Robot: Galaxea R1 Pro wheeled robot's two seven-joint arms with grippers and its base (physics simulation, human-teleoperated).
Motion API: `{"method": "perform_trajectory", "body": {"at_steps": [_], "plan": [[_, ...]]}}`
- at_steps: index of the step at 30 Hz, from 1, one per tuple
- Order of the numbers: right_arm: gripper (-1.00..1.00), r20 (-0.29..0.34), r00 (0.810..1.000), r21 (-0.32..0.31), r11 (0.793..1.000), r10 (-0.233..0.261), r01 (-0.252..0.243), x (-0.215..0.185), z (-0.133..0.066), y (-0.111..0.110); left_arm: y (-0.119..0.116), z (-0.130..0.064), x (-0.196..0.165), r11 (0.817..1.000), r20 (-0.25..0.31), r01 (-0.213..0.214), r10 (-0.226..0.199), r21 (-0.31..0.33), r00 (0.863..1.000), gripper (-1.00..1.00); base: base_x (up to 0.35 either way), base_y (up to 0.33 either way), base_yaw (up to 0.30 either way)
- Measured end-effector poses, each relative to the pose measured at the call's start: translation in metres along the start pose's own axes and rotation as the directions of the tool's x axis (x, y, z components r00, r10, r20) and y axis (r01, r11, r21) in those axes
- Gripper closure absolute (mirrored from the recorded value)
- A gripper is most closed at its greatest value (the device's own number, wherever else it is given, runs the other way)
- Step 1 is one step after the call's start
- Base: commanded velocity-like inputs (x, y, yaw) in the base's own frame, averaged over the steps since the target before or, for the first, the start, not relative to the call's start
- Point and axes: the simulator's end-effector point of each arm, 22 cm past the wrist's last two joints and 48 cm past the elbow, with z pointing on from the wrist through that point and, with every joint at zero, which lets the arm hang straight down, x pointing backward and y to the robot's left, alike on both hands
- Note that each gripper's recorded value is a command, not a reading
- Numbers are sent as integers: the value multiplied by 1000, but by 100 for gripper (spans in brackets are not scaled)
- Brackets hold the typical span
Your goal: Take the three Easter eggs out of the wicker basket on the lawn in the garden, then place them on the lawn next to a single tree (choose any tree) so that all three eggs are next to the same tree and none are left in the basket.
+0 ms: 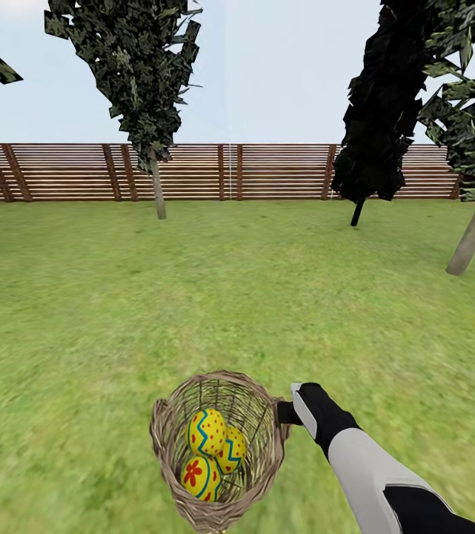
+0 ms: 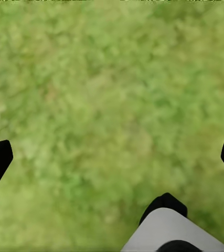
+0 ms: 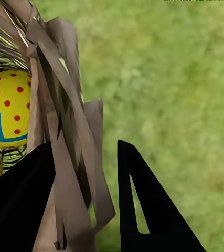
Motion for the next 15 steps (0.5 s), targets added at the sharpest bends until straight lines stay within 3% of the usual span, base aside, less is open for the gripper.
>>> {"method": "perform_trajectory", "body": {"at_steps": [15], "plan": [[100, 0, 1000, 0, 1000, -1, 1, -7, -21, 2, 4, -19, -10, 1000, 0, -1, 1, 0, 1000, -100, 0, 0, 0]]}}
